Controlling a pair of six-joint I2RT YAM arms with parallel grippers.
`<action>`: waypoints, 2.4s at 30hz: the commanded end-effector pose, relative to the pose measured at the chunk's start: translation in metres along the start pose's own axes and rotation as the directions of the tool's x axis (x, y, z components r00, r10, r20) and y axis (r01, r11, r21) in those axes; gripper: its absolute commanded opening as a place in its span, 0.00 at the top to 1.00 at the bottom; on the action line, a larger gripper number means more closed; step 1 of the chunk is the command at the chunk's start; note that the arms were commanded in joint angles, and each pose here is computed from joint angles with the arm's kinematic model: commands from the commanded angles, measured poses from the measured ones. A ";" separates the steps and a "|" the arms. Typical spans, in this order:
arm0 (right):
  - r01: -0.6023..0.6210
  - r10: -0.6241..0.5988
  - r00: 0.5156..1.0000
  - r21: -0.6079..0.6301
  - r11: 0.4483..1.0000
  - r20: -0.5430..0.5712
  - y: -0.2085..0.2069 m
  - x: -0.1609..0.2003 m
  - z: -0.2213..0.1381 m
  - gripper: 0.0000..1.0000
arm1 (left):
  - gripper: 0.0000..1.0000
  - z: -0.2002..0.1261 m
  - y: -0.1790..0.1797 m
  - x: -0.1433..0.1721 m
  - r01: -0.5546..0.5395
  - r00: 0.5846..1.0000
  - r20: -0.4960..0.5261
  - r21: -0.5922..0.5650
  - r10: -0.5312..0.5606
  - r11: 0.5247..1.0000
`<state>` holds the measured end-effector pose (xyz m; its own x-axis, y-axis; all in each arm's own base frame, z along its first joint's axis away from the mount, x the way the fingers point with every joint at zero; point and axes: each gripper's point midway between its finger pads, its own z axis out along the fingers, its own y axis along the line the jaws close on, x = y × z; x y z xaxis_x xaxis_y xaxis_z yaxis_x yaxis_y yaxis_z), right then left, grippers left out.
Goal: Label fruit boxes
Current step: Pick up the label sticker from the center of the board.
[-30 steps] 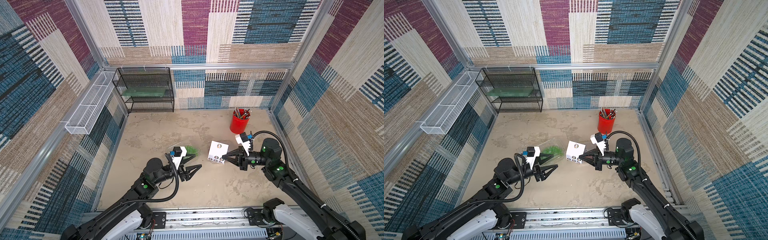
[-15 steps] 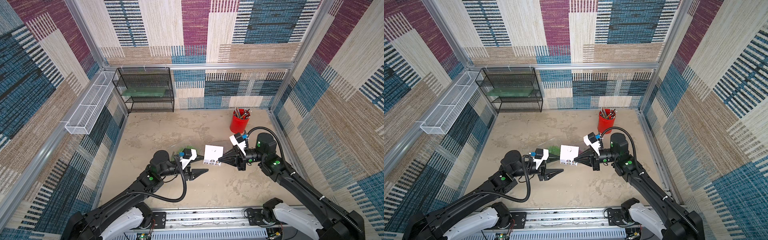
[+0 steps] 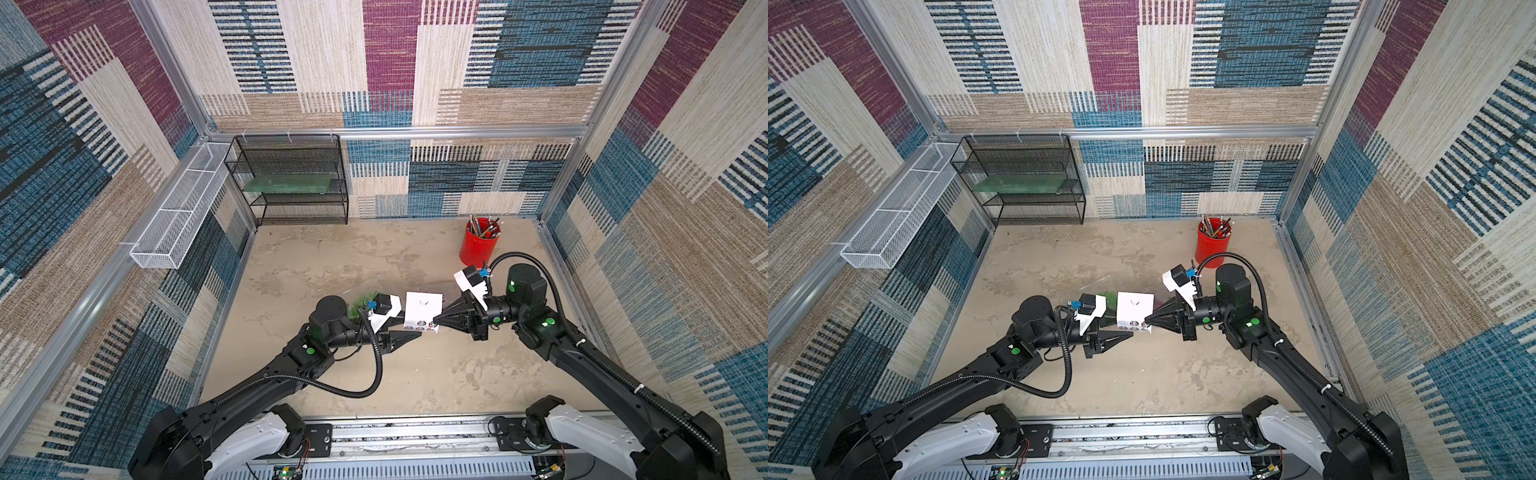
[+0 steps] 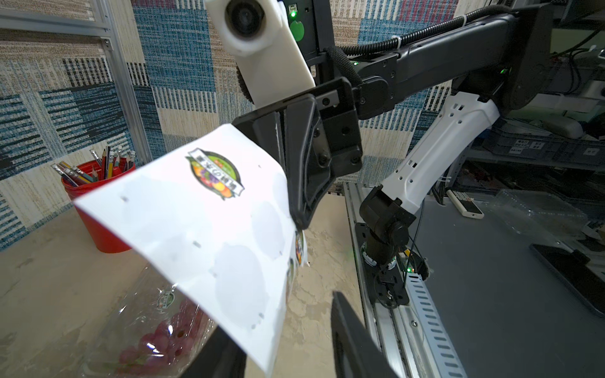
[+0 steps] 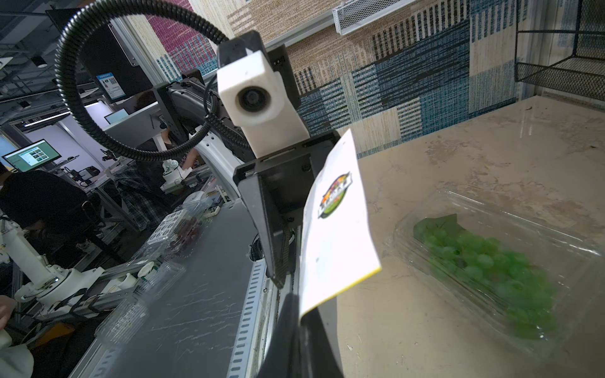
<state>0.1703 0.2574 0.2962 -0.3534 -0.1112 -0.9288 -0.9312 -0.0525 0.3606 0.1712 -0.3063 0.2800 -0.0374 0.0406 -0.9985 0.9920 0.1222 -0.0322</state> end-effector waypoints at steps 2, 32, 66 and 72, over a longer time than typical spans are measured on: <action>0.029 -0.029 1.000 -0.017 0.999 0.003 0.003 -0.004 0.000 0.98 | 0.64 0.002 -0.001 -0.015 -0.029 0.999 0.047 0.010 0.029 1.000; 0.040 -0.040 0.999 -0.016 0.999 0.005 0.005 -0.007 0.000 0.97 | 0.84 0.007 -0.002 -0.009 -0.021 1.000 0.009 0.019 0.021 1.000; 0.037 -0.037 0.999 0.010 0.999 0.008 0.002 -0.007 -0.001 0.96 | 1.00 0.007 -0.002 -0.009 -0.016 1.000 -0.010 0.016 0.017 1.000; 0.042 -0.049 0.998 0.173 0.984 0.036 -0.011 -0.012 -0.014 0.67 | 1.00 0.002 0.003 -0.011 -0.017 1.000 -0.006 -0.037 0.017 0.999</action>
<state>0.1766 0.2513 0.3039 -0.3246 -0.0919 -0.9414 -0.9458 0.0171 0.3244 0.1702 -0.3117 0.2892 -0.0460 0.0501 -0.9977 0.9917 0.1221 -0.0396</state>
